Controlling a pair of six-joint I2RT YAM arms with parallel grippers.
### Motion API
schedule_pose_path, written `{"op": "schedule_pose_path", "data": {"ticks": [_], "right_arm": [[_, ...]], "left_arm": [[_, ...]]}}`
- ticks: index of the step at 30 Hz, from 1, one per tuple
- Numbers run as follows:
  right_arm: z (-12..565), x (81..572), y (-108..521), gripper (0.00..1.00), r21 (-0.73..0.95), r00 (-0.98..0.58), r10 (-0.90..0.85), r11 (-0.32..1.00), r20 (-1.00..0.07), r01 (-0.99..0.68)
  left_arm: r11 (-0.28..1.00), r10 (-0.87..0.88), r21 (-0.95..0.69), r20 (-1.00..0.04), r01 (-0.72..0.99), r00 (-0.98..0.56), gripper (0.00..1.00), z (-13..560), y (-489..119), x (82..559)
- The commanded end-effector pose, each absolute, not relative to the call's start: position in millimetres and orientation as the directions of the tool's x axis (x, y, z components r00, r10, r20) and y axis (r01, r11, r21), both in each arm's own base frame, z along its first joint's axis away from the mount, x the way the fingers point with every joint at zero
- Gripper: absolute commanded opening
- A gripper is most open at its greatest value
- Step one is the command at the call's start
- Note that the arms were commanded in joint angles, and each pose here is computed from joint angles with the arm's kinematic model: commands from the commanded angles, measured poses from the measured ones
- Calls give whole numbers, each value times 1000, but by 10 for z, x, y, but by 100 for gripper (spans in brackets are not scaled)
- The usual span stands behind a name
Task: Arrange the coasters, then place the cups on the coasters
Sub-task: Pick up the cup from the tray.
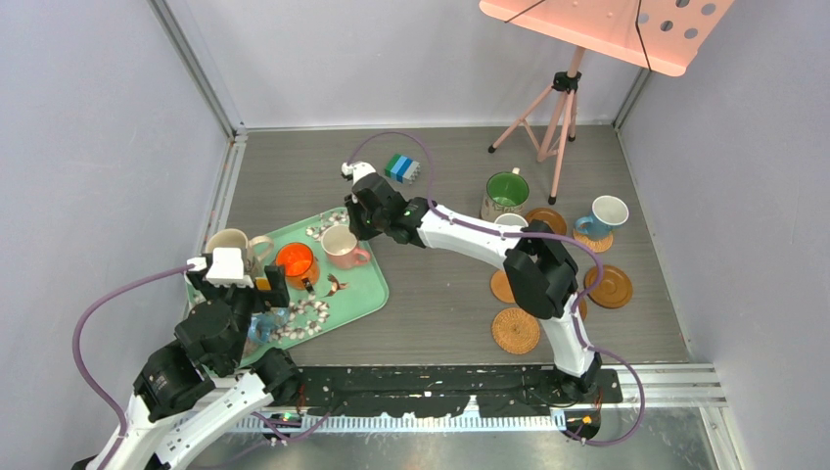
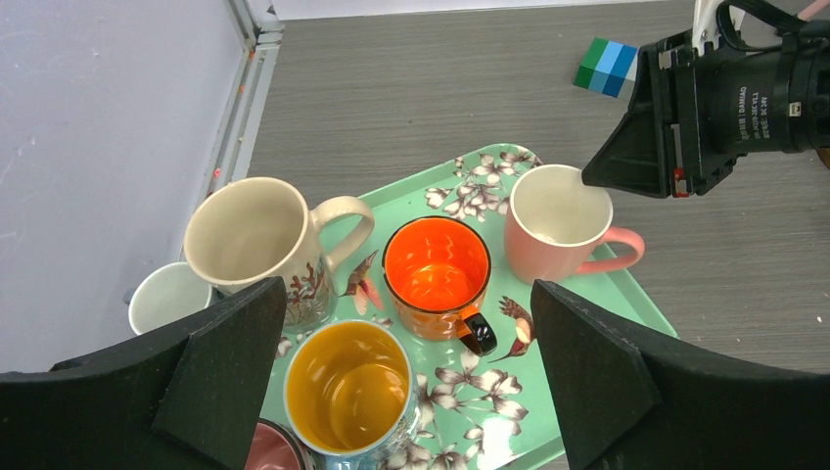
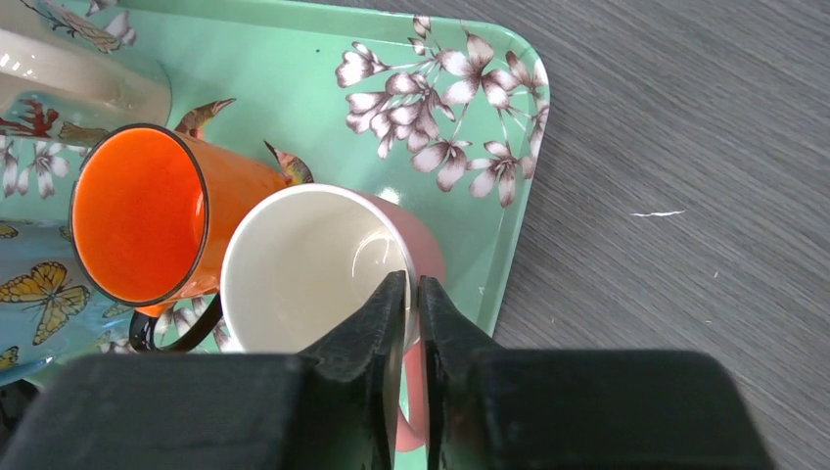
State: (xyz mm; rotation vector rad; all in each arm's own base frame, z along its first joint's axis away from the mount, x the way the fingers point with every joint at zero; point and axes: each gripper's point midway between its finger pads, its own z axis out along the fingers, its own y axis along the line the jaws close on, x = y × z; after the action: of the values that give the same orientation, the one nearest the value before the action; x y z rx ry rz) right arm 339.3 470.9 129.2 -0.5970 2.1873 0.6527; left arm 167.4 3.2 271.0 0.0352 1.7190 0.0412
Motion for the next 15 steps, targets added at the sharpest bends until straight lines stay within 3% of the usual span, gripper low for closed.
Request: {"op": "schedule_pose_path", "data": {"ticks": [1, 6, 11, 15], "right_arm": [[1596, 3452, 4795, 13, 263, -570, -174, 755, -803, -601], [1608, 3426, 4764, 11, 265, -583, -180, 760, -792, -594], [1560, 3398, 4785, 31, 260, -594, -196, 762, -780, -593], [1489, 3381, 4826, 33, 260, -604, -210, 760, -769, -596]], "left_arm": [[1000, 1, 1, -994, -5, -111, 99, 2795, 28, 1679], [1000, -1, -1, -994, -6, -109, 99, 2797, 35, 1676], [1000, 1, 1, -994, -6, -110, 99, 2795, 32, 1679], [1000, 2, 3, -994, -8, -113, 99, 2790, 33, 1680]]}}
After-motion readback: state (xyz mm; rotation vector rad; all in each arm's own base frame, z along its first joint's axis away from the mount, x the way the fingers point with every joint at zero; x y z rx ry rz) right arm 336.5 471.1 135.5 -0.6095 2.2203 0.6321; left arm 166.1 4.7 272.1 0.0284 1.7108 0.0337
